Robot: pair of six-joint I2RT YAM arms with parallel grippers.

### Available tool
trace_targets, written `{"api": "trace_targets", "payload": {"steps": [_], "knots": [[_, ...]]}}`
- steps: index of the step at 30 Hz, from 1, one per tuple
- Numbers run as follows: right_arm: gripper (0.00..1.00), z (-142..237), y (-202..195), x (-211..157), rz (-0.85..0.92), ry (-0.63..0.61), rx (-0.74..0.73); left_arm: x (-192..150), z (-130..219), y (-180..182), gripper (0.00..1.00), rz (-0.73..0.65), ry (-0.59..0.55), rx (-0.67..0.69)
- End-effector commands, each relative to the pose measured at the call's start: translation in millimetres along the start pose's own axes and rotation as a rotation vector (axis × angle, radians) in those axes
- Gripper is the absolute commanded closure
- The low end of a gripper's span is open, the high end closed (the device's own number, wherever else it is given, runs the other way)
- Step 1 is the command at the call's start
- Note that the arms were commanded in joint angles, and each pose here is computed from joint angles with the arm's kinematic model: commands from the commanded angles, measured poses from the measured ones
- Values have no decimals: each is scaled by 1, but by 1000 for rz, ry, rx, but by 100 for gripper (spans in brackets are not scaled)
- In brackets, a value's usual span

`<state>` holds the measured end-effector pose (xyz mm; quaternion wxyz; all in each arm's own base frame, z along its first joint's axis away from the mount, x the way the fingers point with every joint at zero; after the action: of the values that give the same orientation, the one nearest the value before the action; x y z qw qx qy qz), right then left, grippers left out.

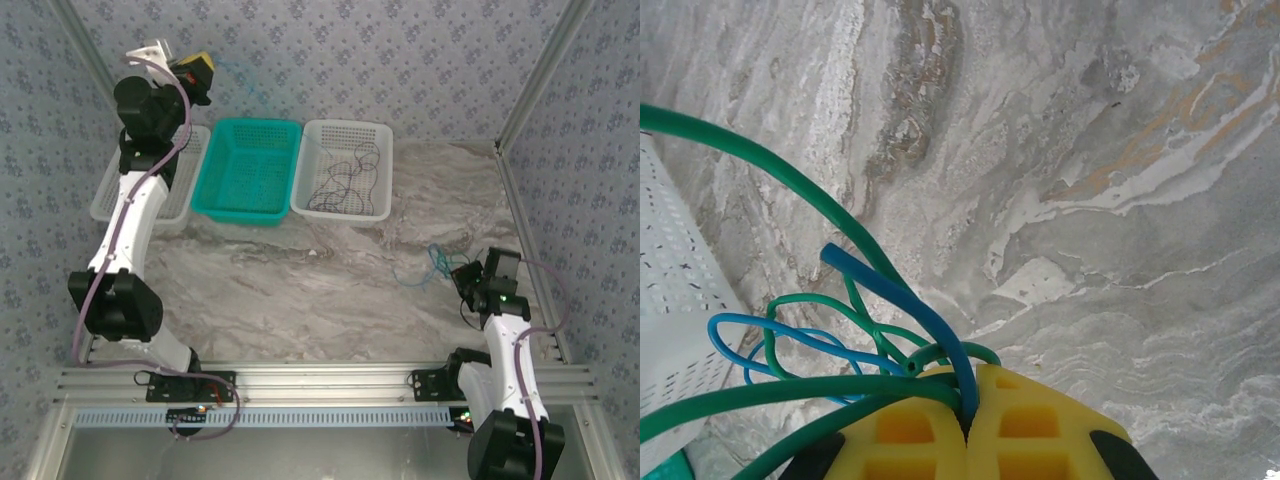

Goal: Untangle the cables

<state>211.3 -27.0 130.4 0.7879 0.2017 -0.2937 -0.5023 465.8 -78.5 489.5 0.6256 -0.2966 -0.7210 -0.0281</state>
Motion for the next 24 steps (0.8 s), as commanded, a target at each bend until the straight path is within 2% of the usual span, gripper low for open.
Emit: {"api": "trace_targets", "payload": {"steps": [1, 7, 11, 14, 16, 19, 21, 24], "knots": [[98, 9, 4, 3, -11, -14, 9, -18, -5, 1, 100, 35, 23, -49], [98, 7, 2, 0, -28, -2, 9, -94, 7, 39, 100, 50, 183, 89], [98, 6, 2, 0, -32, -4, 10, -136, 29, 61, 100, -56, 318, 260], [98, 5, 3, 1, -40, -6, 14, -164, 44, 73, 100, -95, 410, 329], [98, 4, 3, 1, -44, -7, 14, -179, 50, 77, 100, -86, 451, 340], [98, 3, 5, 1, -56, -5, 21, -198, 49, 72, 99, -46, 498, 284], [98, 3, 8, 1, -55, 3, 29, -206, 47, 68, 87, -44, 527, 273], [99, 10, 21, 2, -23, 12, 63, -199, 44, 58, 64, -47, 510, 246]]}}
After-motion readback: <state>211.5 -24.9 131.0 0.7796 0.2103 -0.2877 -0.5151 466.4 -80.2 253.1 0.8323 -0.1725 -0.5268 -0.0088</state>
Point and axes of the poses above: each hand's point on the last joint's axis, 136 mm out from that joint toward the fingers, its own z axis back along the fingers, its own y axis along the line the jaws close on, x = y × z, the point moved 4 cm from there along z, back along the fingers, and after that the axes turned 4 degrees about -z, right-handed, at the moved point
